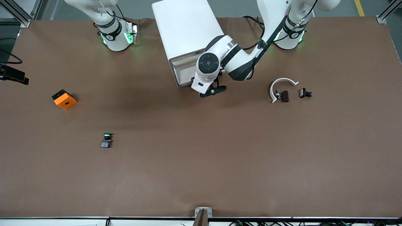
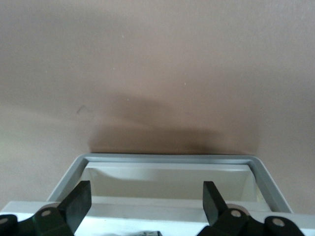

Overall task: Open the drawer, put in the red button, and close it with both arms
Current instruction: 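Push the drawer shut with the left gripper while the right arm retracts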

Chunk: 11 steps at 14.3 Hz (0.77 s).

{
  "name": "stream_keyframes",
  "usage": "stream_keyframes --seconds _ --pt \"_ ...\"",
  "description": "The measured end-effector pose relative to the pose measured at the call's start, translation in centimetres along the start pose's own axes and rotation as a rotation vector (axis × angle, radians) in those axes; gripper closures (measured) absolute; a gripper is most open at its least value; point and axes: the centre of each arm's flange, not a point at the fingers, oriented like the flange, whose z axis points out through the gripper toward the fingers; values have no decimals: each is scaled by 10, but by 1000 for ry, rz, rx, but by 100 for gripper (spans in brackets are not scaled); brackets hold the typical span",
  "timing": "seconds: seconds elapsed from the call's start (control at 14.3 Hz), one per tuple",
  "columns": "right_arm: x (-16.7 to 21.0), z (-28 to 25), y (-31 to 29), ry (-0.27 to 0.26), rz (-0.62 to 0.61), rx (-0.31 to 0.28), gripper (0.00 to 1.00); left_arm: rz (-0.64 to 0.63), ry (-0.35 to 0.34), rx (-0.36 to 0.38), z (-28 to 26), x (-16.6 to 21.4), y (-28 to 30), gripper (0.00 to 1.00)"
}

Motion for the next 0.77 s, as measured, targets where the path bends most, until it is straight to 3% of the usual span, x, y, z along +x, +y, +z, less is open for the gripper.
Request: stream_keyframes --seconds 0.35,0.77 --pt "-12 -3 -1 -41 -1 6 0 -12 -30 -3 5 -19 6 0" --pt "-43 -31 8 18 11 50 0 -28 -100 -24 9 -33 10 0"
